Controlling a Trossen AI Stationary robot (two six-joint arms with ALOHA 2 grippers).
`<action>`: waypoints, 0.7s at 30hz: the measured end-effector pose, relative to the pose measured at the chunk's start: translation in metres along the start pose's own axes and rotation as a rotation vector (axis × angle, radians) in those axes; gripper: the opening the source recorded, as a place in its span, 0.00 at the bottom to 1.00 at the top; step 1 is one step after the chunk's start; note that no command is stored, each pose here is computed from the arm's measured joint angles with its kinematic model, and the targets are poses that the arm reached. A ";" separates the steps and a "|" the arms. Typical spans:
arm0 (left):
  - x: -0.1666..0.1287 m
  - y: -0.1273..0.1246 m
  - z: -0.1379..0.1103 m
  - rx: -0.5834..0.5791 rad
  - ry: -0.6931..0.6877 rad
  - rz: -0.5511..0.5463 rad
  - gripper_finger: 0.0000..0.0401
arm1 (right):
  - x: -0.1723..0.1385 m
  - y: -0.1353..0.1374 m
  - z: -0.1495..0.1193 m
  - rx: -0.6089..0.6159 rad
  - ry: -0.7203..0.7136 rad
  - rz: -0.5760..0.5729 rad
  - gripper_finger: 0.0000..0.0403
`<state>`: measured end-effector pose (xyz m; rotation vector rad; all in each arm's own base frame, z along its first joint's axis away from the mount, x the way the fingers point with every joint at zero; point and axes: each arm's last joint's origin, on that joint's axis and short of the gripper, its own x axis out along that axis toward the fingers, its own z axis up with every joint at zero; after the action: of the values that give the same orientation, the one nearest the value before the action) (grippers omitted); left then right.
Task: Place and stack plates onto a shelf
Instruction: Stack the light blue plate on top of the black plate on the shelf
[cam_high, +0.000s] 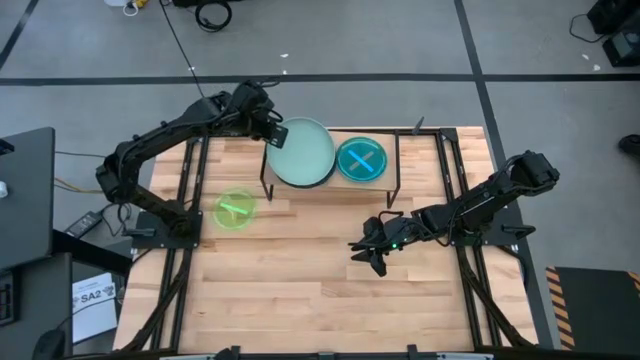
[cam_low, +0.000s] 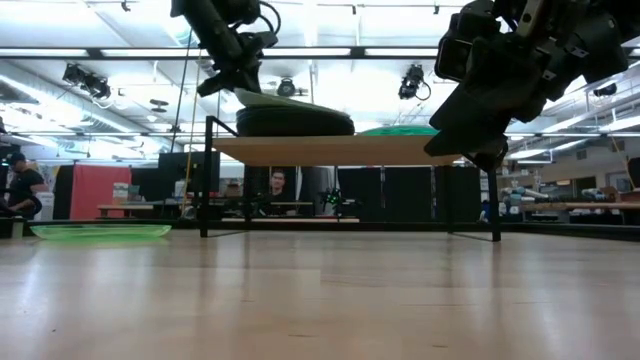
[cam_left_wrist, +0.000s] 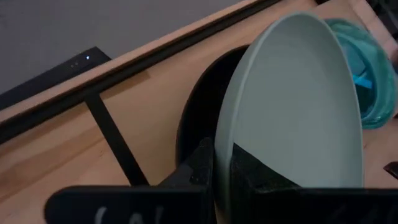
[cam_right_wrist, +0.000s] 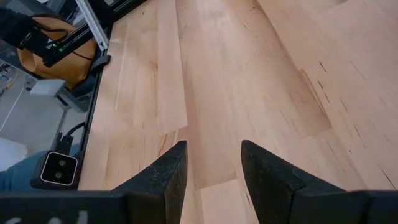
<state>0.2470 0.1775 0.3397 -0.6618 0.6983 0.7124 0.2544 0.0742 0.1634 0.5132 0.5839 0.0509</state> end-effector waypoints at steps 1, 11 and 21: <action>0.001 0.000 -0.001 0.001 0.004 0.001 0.07 | 0.000 0.000 0.000 0.000 0.000 0.000 0.39; 0.003 0.000 0.001 0.005 -0.030 -0.015 0.11 | 0.000 0.000 0.000 0.000 -0.001 -0.001 0.39; 0.003 -0.001 0.004 0.007 -0.064 -0.016 0.18 | 0.000 0.000 0.000 0.000 -0.002 -0.002 0.39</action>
<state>0.2512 0.1809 0.3400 -0.6350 0.6358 0.7132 0.2545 0.0741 0.1635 0.5126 0.5826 0.0487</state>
